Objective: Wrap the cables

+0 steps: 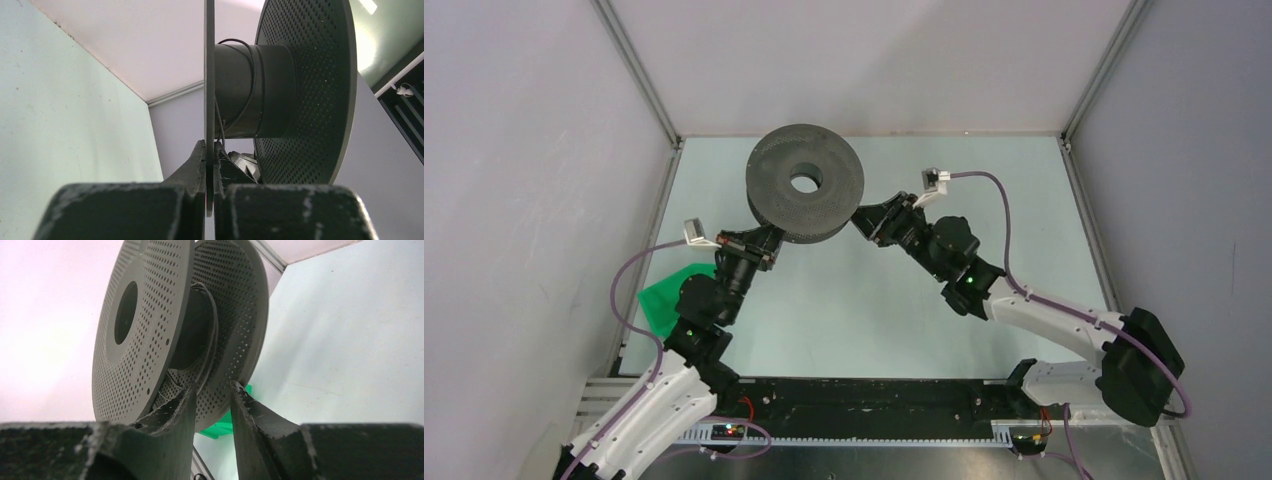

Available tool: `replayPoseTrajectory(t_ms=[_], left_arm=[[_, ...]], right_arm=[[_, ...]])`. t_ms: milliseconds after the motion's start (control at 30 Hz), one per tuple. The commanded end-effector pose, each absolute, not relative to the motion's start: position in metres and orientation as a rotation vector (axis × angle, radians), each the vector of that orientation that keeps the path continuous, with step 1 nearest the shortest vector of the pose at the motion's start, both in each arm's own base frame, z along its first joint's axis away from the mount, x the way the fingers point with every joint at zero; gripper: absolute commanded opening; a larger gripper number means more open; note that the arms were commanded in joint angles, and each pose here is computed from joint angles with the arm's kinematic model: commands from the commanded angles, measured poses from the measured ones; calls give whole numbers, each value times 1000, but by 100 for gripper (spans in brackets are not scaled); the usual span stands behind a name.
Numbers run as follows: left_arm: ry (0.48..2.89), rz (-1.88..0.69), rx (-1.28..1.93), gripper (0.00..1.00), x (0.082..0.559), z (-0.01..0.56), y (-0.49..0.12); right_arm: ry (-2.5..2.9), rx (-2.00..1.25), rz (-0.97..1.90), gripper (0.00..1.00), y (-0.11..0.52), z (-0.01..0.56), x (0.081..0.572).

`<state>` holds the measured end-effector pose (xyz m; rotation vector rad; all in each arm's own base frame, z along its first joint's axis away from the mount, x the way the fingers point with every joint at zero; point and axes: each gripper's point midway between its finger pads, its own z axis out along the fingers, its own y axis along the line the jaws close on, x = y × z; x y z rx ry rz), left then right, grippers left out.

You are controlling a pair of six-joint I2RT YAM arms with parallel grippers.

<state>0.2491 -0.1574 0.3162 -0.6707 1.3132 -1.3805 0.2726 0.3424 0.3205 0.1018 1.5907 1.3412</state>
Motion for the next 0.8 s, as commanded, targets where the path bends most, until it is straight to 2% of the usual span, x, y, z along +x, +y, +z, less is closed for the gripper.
replayPoseTrajectory(t_ms=[0, 400, 500, 600, 767], left_arm=[[1093, -1537, -593, 0, 227, 382, -151], [1192, -1495, -523, 0, 235, 369, -168], [1249, -1461, -510, 0, 242, 354, -175], [1307, -1463, -465, 0, 246, 347, -187], [1385, -1494, -360, 0, 250, 342, -211]], right_arm=[[1648, 27, 1273, 36, 330, 310, 267], [1735, -19, 1065, 34, 268, 268, 254], [1708, -7, 982, 35, 242, 277, 248], [1675, 3, 926, 41, 222, 286, 244], [1551, -43, 1006, 47, 202, 323, 232]])
